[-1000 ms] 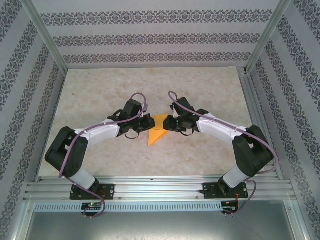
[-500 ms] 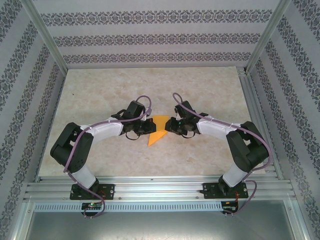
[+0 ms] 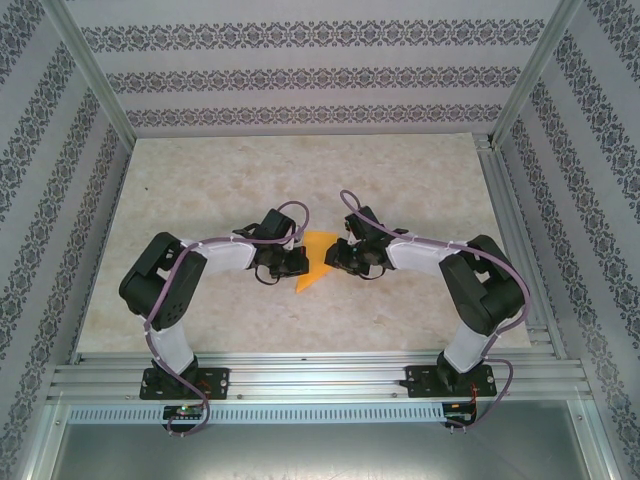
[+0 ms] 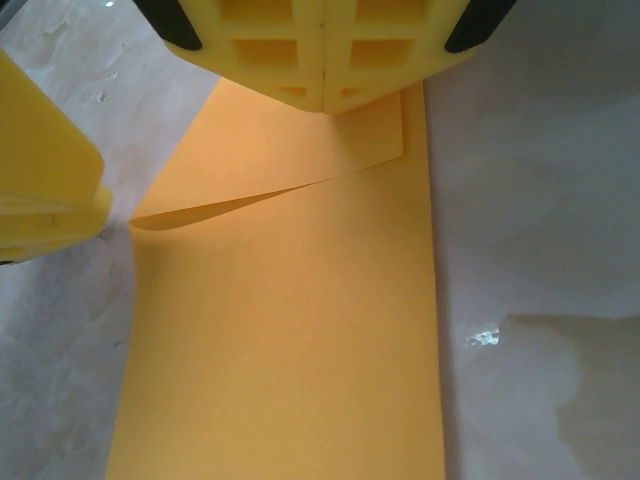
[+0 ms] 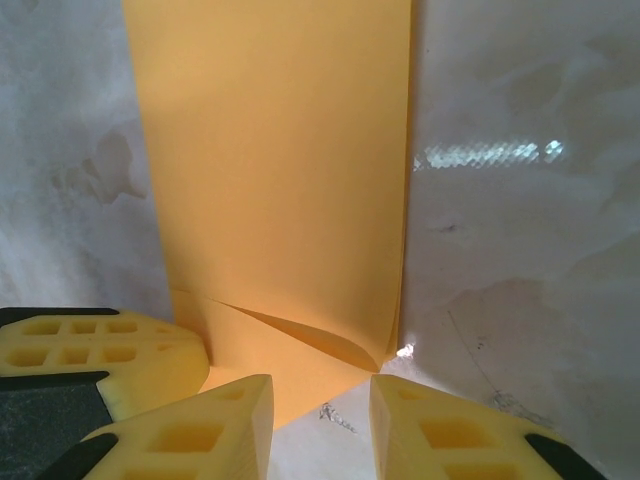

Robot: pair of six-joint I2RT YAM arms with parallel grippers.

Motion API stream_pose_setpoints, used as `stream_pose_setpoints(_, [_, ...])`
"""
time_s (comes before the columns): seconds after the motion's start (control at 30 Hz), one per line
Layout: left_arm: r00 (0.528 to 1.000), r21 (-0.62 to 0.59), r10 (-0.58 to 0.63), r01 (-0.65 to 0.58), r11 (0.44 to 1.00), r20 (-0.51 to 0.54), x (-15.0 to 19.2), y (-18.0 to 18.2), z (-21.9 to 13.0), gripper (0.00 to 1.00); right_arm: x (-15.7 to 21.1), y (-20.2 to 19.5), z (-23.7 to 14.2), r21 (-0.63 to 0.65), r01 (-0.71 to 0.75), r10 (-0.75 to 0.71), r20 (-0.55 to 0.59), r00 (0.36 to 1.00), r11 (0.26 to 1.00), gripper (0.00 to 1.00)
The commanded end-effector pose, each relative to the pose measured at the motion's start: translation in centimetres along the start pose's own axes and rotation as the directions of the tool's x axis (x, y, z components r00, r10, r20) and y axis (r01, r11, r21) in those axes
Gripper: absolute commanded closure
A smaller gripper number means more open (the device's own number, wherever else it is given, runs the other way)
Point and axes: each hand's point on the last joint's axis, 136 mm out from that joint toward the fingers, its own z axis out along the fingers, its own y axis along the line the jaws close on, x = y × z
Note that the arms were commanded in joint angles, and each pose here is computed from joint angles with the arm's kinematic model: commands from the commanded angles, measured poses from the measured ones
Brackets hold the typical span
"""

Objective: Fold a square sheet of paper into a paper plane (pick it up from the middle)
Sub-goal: Third fold the triangle at the center of the table.

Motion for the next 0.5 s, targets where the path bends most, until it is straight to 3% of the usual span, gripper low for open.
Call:
stream_pose_setpoints(0.0, [0.999, -0.003, 0.032, -0.032, 0.999, 0.013, -0.14, -0.19, 0.44, 0.98, 0.3, 0.7, 0.56, -0.025, 0.004, -0.004, -0.01, 1.0, 1.0, 0.68])
stream_pose_setpoints(0.47, [0.999, 0.0, 0.02, -0.02, 1.0, 0.04, -0.12, 0.02, 0.03, 0.98, 0.36, 0.06, 0.2, -0.002, -0.004, 0.004, 0.001, 1.0, 1.0, 0.65])
